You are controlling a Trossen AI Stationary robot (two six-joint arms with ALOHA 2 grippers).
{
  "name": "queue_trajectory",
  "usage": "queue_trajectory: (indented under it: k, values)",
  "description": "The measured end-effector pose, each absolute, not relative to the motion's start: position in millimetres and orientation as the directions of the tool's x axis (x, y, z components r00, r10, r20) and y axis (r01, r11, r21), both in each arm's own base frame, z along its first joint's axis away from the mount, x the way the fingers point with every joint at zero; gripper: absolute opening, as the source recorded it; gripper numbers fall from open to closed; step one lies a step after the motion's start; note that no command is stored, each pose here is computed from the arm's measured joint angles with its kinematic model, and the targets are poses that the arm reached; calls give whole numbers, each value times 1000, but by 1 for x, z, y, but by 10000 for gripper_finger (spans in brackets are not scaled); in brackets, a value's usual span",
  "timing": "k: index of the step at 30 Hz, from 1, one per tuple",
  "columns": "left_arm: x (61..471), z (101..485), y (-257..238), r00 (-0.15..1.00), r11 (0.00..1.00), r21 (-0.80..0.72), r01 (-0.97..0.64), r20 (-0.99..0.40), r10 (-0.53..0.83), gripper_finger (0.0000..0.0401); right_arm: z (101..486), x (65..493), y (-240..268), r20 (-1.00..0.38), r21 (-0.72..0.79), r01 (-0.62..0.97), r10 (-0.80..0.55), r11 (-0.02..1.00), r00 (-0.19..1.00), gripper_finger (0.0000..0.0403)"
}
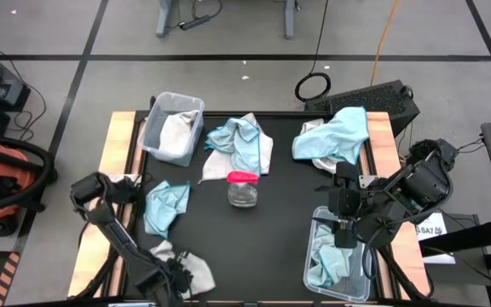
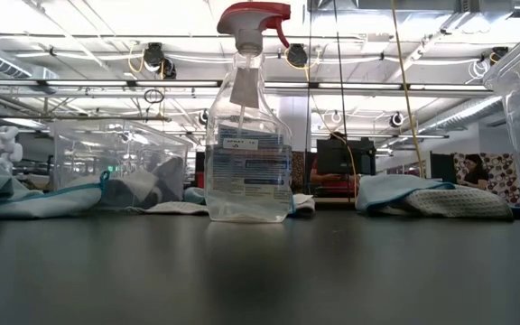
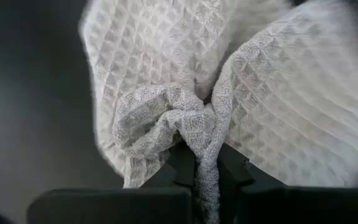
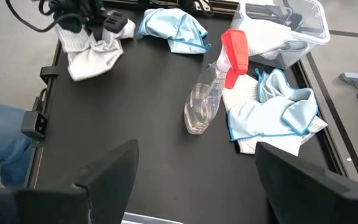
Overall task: Sort microfiber towel by color & place in baskets
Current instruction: Put the bottom left gray towel into the left transparent bin
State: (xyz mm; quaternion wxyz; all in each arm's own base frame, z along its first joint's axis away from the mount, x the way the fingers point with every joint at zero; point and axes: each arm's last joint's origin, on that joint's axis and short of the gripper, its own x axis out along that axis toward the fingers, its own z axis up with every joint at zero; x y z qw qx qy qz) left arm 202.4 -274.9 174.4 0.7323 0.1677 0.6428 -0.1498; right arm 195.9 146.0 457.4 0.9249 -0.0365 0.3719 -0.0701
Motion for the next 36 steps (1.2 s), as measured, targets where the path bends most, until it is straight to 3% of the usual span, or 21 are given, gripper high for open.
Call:
queue_trajectory:
  k: [12, 22, 36]
  values:
    - [212, 243, -238, 420, 894, 180, 410, -908, -10, 22, 457, 196, 146, -683, -107, 115, -157, 988, 714, 312]
    - [213, 286, -205, 634, 875, 376, 305, -766, 109, 22, 458, 196, 146, -678, -104, 118, -157, 988, 718, 312]
    - [206, 329, -142, 717, 808, 590, -2, -562, 412, 22, 458, 197, 147, -678, -95, 126, -157, 987, 718, 312]
